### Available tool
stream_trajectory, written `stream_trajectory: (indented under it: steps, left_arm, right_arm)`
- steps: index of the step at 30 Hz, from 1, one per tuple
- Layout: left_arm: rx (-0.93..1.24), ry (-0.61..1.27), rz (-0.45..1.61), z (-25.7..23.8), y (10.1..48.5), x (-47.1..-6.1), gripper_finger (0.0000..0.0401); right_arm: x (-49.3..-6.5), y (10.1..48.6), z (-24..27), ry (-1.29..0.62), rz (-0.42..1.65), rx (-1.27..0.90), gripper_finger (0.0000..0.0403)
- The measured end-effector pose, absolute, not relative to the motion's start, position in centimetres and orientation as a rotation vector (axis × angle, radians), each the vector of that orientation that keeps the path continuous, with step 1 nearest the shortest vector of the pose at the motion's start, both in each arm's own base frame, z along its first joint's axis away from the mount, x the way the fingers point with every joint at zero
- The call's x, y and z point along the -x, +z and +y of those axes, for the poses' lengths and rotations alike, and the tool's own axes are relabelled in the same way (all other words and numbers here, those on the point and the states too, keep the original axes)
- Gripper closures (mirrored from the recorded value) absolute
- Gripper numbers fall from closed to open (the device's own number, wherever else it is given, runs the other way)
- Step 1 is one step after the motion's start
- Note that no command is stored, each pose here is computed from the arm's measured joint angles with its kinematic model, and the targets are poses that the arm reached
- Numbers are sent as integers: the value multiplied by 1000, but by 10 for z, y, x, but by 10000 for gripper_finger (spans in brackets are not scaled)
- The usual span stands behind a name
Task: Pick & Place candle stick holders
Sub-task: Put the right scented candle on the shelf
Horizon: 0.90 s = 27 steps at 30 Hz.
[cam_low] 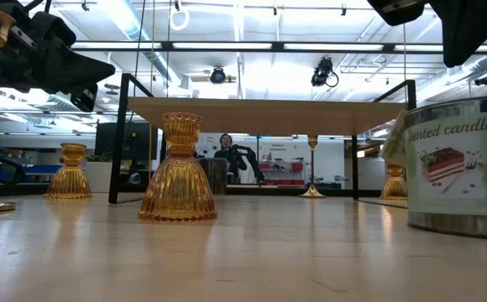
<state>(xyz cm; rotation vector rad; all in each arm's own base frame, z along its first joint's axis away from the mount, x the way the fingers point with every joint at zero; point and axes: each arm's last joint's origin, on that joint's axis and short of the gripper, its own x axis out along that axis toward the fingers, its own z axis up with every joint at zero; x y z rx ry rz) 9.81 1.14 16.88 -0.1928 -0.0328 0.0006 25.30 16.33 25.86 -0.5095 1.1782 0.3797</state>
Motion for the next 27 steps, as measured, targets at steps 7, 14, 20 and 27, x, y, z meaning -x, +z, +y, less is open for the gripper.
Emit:
stream_trajectory:
  steps: [7,14,20,27]
  left_arm:
    - [193,1,-33,11,169,-98,394]
    - [192,1,-33,11,169,-98,394]
    - [193,1,-33,11,169,-98,394]
    - [193,1,-33,11,169,-98,394]
  right_arm:
    - [-253,259,163,358,1182,478,393]
    - [-248,268,161,321,1166,385,346]
    - [-244,272,159,295,1145,328,249]
    - [-244,268,158,274,1141,291,152]
